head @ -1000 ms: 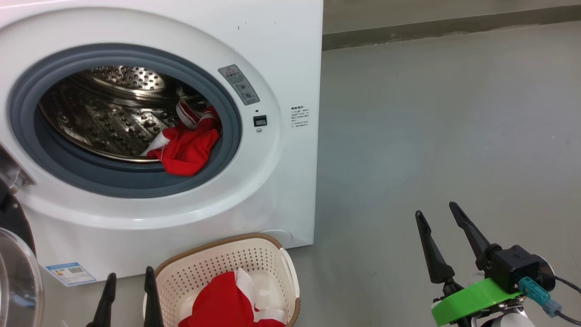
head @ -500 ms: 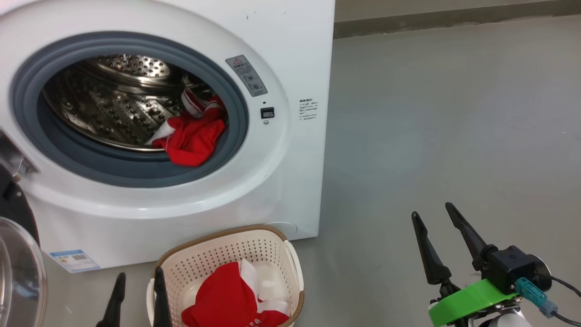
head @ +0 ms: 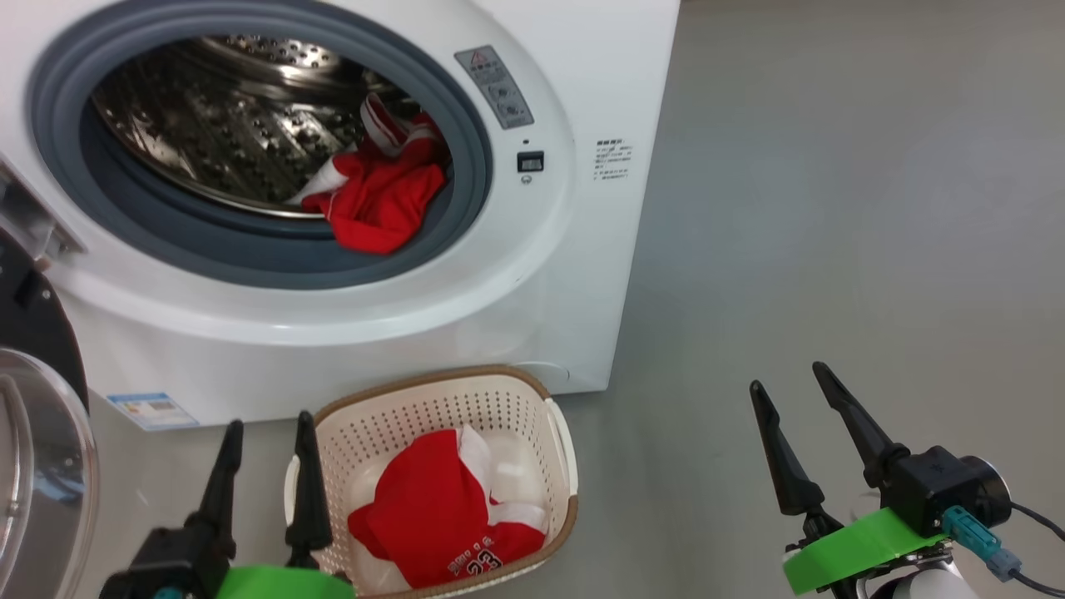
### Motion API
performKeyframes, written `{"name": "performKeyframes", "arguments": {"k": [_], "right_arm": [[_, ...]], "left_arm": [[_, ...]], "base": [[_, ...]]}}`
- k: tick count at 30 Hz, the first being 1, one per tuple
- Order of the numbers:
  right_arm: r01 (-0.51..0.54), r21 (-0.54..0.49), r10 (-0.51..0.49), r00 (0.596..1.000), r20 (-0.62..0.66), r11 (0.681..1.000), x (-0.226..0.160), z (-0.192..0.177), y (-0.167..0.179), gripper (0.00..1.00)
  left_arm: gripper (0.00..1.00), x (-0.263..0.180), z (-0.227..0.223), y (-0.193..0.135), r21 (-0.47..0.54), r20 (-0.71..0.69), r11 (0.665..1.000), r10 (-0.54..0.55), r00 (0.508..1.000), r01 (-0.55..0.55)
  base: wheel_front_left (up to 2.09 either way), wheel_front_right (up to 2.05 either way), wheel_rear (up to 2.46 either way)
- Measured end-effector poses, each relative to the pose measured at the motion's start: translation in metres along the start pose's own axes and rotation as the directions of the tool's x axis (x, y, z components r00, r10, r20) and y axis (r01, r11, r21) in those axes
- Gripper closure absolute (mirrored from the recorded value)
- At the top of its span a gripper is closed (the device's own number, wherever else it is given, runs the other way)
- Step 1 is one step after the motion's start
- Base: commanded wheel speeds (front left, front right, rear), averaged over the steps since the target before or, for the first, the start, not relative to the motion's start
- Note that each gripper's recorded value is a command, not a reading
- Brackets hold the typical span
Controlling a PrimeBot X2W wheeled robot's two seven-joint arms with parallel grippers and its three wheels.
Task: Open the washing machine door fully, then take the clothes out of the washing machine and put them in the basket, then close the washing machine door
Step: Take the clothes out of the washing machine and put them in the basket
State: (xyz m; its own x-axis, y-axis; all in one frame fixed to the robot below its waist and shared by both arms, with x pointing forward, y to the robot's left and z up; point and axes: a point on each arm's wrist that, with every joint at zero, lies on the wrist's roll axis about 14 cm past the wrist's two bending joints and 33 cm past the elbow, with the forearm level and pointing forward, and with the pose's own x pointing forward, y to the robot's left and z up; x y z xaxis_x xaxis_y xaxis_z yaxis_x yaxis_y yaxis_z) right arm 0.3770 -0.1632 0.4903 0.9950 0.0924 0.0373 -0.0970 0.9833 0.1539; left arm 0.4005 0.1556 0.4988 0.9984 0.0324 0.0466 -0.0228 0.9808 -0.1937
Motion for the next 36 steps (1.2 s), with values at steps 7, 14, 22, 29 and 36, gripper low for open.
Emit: {"name": "performKeyframes", "arguments": {"k": [7,14,22,29,36], "right_arm": [[-0.011,0.002,0.011,1.0,-0.023,1.0,0.018,-0.01,0.001,0.0],[-0.011,0.004,0.011,0.998,-0.054,1.0,0.033,-0.024,-0.001,0.0],[0.0,0.006,0.0,0.996,-0.091,1.0,0.046,-0.042,-0.008,0.0],[0.009,0.005,-0.008,0.992,-0.127,1.0,0.055,-0.06,-0.013,0.0],[0.014,0.002,-0.013,0.988,-0.154,1.0,0.064,-0.074,-0.017,0.0]], "left_arm": [[0.0,0.035,-0.001,0.002,-0.016,0.01,1.0,0.013,1.0,-0.013],[0.0,0.076,-0.007,0.003,-0.021,0.014,1.0,0.014,1.0,-0.013],[0.0,0.119,-0.018,-0.005,-0.025,0.008,1.0,-0.012,1.0,0.013],[0.0,0.16,-0.024,-0.012,-0.032,0.014,0.999,-0.031,0.999,0.031],[0.0,0.191,-0.037,-0.014,-0.036,-0.006,0.999,-0.029,1.0,0.029]], "base": [[0.0,0.0,0.0],[0.0,0.0,0.0],[0.0,0.0,0.0],[0.0,0.0,0.0],[0.0,0.0,0.0]]}}
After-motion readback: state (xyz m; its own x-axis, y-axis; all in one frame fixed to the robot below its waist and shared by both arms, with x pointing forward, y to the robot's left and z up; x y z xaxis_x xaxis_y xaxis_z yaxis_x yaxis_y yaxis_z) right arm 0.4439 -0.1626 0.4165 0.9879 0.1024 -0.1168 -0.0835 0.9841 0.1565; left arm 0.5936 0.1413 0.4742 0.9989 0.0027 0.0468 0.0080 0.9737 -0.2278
